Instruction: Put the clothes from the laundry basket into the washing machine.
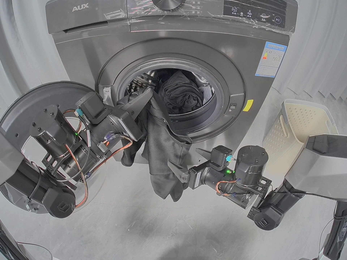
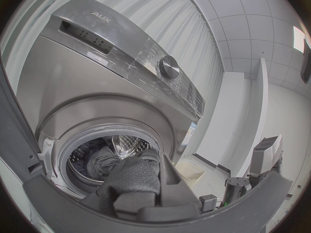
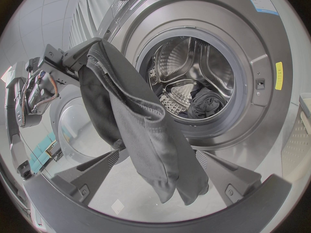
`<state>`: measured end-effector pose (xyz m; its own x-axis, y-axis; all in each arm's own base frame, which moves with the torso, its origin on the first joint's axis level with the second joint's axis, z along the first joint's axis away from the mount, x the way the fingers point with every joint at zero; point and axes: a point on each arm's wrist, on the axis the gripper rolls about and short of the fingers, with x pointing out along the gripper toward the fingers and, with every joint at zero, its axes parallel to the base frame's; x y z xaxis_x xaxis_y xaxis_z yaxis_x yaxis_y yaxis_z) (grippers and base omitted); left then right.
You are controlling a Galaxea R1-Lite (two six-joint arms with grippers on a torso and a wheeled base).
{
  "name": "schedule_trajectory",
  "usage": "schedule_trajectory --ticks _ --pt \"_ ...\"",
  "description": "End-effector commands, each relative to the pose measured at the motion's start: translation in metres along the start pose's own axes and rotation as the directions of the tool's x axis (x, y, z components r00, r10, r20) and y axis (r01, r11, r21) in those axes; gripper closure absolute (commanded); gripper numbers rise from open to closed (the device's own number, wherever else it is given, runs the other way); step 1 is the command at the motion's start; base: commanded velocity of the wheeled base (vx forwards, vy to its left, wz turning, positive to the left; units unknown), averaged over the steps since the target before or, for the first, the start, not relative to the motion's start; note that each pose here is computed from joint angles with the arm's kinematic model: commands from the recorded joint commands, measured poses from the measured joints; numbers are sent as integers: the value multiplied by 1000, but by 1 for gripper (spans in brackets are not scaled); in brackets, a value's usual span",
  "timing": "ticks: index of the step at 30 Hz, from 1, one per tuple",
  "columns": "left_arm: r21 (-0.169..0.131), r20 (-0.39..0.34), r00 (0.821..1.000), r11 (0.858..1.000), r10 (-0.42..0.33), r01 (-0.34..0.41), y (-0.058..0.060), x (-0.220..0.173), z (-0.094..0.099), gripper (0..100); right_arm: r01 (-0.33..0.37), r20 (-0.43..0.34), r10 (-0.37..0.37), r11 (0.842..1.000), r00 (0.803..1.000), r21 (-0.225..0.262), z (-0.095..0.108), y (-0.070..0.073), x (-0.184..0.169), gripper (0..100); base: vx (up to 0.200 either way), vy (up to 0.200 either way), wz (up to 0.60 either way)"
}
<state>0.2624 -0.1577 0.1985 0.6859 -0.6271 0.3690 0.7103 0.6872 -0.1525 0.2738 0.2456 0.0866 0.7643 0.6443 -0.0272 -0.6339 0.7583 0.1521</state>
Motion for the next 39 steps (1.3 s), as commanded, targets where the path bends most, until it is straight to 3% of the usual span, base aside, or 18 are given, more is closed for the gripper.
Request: schedule_trajectory --ticks 1,8,9,16,21,23,28,30,32,33,36,39 --pt "-1 1 1000 1000 -4 4 -1 0 0 100 -7 31 7 1000 999 -2 -5 0 24 0 0 0 0" --pt "-1 0 1000 1000 -2 2 0 0 0 100 -51 80 52 999 995 -13 -7 4 44 0 0 0 0" --pt "0 0 1000 1000 0 0 0 0 0 100 -57 81 58 998 995 -13 -8 5 45 100 0 0 0" --pt "-1 -5 1000 1000 2 -2 1 0 -2 100 -81 108 82 997 991 -14 -2 8 43 100 0 0 0" --pt "-2 -14 1000 1000 12 -12 4 0 -5 100 -69 114 71 997 991 -16 12 5 28 100 0 0 0" --pt "3 -21 999 1000 26 -25 8 -2 -5 100 -63 120 64 998 991 -15 28 4 8 100 0 0 0" --pt "5 -43 997 998 56 -56 17 -4 -12 100 -27 125 29 1000 992 -16 54 -3 -30 100 0 0 0" --pt "7 -44 997 998 66 -66 20 -5 -12 100 22 116 -20 1000 993 -14 64 -18 -47 100 0 0 0" --pt "7 -44 997 998 66 -66 20 -5 -11 100 37 132 -35 999 991 -13 70 -25 -52 100 0 0 0" --pt "9 -49 997 998 65 -65 18 -9 -11 100 51 177 -49 999 983 -10 80 -32 -57 100 0 0 0" --pt "9 -56 997 998 57 -56 14 -14 -9 100 20 264 -17 1000 964 -6 93 -32 -66 100 0 0 0" --pt "5 -63 997 999 47 -46 9 -15 -10 100 2 281 -1 1000 960 -5 94 -29 -72 100 0 0 0"
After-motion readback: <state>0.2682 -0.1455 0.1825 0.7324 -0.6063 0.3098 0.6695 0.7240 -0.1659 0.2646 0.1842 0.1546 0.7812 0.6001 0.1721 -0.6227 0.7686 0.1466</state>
